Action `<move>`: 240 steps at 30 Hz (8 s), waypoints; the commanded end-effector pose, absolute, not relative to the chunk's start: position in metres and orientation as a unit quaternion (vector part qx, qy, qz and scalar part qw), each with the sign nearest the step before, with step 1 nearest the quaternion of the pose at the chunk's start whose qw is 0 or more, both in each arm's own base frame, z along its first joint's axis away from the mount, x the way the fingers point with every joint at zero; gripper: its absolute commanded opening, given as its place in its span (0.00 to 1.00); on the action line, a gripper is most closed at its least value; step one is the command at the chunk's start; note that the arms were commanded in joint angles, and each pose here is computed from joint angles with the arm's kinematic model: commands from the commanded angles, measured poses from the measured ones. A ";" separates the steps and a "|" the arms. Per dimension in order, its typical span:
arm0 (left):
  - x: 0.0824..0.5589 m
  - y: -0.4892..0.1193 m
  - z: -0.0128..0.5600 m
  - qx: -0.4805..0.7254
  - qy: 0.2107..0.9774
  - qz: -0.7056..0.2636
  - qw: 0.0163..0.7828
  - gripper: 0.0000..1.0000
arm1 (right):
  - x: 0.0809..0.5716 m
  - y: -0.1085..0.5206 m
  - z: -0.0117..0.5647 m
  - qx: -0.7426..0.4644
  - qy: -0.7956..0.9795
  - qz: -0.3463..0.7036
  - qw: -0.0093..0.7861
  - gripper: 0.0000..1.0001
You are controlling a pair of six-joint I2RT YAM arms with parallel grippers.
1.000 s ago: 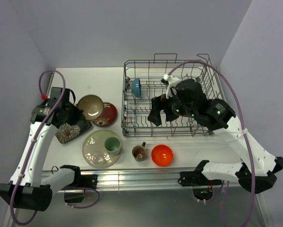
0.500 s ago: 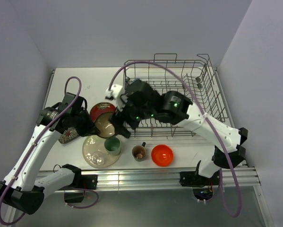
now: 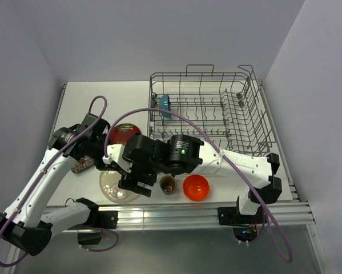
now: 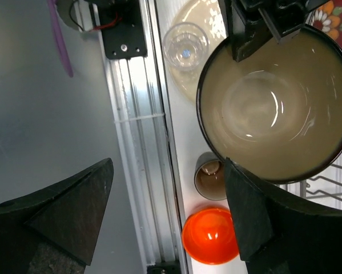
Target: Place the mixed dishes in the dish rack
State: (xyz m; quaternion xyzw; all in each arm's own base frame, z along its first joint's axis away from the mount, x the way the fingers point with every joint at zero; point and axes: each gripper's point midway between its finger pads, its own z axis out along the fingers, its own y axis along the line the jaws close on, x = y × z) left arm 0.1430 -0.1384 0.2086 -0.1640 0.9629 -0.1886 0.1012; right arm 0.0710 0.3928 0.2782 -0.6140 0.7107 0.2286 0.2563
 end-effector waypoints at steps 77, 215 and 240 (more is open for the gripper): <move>0.208 -0.212 0.345 -0.136 0.820 -0.465 0.306 0.99 | 0.365 0.270 0.407 -0.084 0.603 0.687 0.398 0.00; 0.188 -0.269 0.286 -0.084 0.898 -0.392 0.183 0.99 | 0.328 0.107 0.237 0.025 0.924 0.075 0.373 1.00; 0.168 -0.312 0.319 -0.089 0.882 -0.427 0.180 0.99 | 0.110 0.142 0.085 0.090 0.959 0.182 0.196 0.82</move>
